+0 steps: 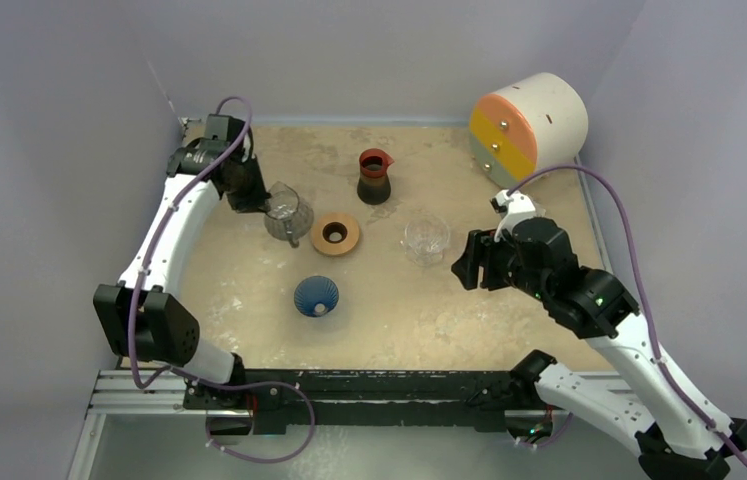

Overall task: Place the coffee filter in the dripper
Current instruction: Place the coffee server at the center of the board.

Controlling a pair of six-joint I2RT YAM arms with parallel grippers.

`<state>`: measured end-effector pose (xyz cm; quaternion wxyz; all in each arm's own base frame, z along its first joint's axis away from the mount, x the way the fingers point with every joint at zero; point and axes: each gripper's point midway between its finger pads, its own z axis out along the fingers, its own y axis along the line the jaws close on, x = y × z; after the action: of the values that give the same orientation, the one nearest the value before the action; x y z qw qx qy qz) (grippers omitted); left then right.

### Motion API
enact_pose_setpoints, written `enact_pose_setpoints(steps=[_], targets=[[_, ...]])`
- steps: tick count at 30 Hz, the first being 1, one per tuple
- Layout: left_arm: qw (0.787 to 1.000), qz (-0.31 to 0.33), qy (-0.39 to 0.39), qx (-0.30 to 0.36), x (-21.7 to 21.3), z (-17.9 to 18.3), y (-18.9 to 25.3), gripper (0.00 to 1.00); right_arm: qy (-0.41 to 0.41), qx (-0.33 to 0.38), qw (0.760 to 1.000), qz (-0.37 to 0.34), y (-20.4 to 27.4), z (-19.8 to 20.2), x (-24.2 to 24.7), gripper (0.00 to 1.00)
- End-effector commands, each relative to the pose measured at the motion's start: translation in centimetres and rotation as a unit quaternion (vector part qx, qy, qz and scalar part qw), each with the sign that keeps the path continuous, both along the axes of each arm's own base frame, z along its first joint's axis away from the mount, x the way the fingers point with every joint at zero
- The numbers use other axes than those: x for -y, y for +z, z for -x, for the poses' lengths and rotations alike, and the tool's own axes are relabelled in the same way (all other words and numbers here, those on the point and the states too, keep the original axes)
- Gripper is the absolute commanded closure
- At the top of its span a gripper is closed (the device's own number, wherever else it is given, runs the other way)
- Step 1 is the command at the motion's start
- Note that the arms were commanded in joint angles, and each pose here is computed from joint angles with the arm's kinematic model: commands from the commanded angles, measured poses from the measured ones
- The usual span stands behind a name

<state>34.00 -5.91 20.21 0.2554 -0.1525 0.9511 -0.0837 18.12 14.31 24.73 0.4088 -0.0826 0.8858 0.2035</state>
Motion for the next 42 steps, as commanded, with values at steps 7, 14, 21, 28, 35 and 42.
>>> enact_pose_setpoints(steps=[7,14,21,28,35,42], targets=[[0.987,0.059,-0.135,0.068,10.0,2.5,6.9,1.00,-0.022,0.009,1.000,0.010,1.4,1.2,2.0,0.35],[0.969,0.028,-0.237,0.069,16.5,5.6,5.6,1.00,-0.055,0.004,0.998,0.024,1.6,1.7,3.7,0.35],[0.955,-0.015,-0.292,0.048,20.0,8.6,2.2,1.00,-0.106,0.003,0.994,0.038,0.8,1.7,5.6,0.34],[0.946,-0.037,-0.323,0.010,21.6,11.1,-1.6,1.00,-0.135,0.004,0.990,0.037,-0.1,1.8,6.5,0.34],[0.939,-0.032,-0.342,-0.007,23.1,12.5,-3.8,1.00,-0.140,-0.008,0.989,0.038,-1.5,1.7,6.3,0.34],[0.938,-0.024,-0.344,-0.030,24.0,13.6,-6.7,1.00,-0.131,-0.009,0.991,0.028,-1.7,1.6,5.7,0.34]])
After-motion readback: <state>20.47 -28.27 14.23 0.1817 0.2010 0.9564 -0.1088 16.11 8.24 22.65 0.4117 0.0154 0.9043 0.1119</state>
